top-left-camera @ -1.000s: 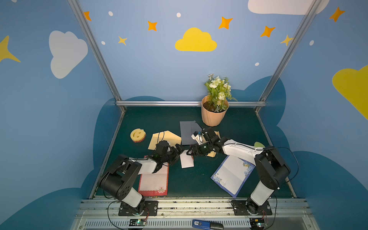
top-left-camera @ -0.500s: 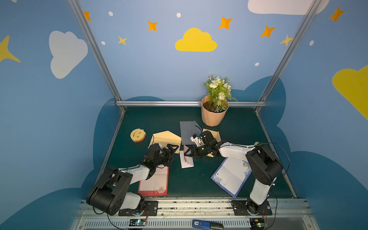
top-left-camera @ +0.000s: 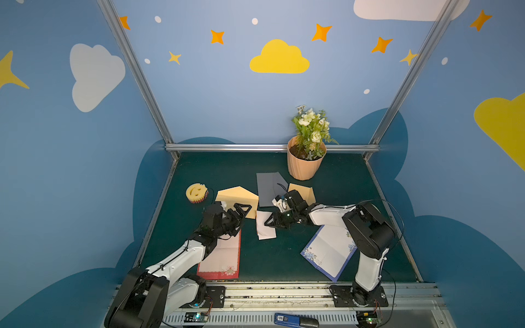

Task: Fold the letter paper in half and place it into the envelope
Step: Fold the letter paper at the center of the board.

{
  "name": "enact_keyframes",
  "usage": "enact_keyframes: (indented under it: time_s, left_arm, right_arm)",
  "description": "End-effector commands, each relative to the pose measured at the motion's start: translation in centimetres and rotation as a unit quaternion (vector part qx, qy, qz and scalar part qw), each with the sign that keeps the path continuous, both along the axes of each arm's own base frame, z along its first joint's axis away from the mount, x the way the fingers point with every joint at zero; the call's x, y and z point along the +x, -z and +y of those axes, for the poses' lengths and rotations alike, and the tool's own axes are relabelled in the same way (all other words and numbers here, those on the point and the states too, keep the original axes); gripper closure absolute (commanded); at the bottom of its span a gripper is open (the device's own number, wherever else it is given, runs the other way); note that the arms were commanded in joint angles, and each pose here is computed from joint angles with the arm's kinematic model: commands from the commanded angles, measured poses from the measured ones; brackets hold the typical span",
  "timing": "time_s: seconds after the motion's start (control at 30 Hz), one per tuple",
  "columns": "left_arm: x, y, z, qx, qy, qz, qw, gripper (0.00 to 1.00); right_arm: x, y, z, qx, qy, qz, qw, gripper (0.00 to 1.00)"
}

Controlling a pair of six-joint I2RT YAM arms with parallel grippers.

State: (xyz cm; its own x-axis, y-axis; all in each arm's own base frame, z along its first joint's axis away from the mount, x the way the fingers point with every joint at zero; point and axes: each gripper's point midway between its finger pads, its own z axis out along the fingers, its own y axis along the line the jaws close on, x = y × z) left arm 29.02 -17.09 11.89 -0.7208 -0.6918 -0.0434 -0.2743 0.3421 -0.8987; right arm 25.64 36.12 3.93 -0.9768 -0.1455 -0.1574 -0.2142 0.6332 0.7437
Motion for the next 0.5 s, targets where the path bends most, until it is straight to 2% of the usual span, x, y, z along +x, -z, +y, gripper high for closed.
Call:
enact_keyframes:
  time_s: [0.0,0.27,0.47]
  left_arm:
    - [0.2,-0.9,-1.1,0.007,0.028,-0.012,1.0,0.0]
    - [0.7,-1.6,-3.4,0.006,0.057,-0.025,0.998,0.0]
    - [0.8,-0.1,-5.3,0.013,0.08,-0.01,0.997,0.0]
  right_arm:
    - [-0.2,1.5,-1.0,-0.035,0.013,0.008,0.999,0.77]
    - [-0.4,2.9,-1.8,-0.054,0.024,0.019,0.998,0.8]
    - [-0.3,3.2,-2.0,-0.053,0.03,0.021,0.998,0.81]
